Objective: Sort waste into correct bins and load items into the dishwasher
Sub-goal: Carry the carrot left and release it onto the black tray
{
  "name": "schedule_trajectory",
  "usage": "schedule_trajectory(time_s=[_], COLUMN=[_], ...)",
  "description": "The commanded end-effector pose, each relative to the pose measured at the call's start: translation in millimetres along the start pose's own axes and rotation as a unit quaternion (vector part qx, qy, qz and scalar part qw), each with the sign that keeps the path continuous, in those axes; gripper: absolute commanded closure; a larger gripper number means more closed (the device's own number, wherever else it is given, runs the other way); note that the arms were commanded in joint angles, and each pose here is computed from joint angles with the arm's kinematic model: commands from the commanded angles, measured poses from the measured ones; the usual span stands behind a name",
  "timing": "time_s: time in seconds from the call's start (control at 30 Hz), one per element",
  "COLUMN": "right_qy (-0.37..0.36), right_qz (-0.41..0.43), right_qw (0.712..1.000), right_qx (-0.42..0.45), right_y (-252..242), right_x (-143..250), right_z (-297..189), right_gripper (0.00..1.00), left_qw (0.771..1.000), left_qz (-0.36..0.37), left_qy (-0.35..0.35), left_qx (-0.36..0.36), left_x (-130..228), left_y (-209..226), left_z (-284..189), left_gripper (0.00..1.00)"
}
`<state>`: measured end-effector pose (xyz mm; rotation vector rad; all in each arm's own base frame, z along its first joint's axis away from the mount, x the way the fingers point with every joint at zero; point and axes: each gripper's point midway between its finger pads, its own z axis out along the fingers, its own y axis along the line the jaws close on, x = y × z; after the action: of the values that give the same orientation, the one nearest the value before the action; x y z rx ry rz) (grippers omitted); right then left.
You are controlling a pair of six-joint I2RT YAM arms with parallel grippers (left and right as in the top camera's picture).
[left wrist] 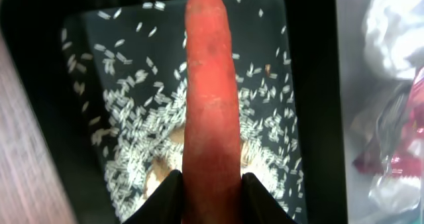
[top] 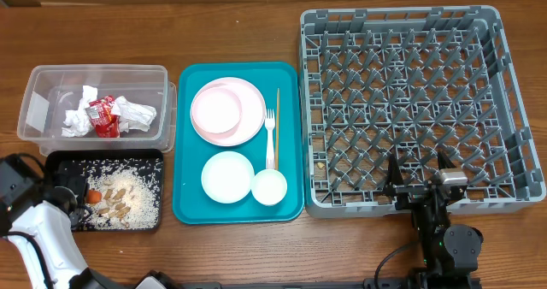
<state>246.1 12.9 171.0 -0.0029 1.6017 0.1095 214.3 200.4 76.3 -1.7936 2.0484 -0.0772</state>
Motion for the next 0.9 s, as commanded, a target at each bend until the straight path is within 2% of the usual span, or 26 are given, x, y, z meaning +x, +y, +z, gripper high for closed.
schedule_trajectory(time_s=[0.0, 0.13, 0.37, 0.53, 0.7, 0.87], right_qy=[-0.004, -0.004, -0.004, -0.004, -0.004, -0.004], right_qz=[0.001, 0.001, 0.001, 0.001, 0.001, 0.001], right_qw=[1.0, 1.0, 1.0, 1.0, 1.0, 1.0], right_qx=[0.001, 0.001, 0.001, 0.001, 0.001, 0.001], right_y=[-1, -1, -1, -1, -1, -1], right_x=[1, 1, 1, 1, 1, 1], right_z=[0, 0, 0, 0, 0, 0], right_gripper=[0.0, 0.0, 0.0, 0.0, 0.0, 0.0], left_qw=[0.999, 0.998, 0.995, 0.993, 0.991, 0.985], left_qz=[-0.028, -0.061, -0.058, -0.057, -0.041, -0.028], left_qy=[0.007, 0.004, 0.023, 0.035, 0.033, 0.045], left_qx=[0.02, 0.032, 0.072, 0.094, 0.122, 0.161], left_x=[8, 9, 6, 8, 0, -4], left_y=[1, 0, -17, -26, -41, -62], left_z=[9, 21, 45, 51, 44, 28], left_gripper=[0.96, 0.96, 0.9, 0.91, 0.31, 0.16])
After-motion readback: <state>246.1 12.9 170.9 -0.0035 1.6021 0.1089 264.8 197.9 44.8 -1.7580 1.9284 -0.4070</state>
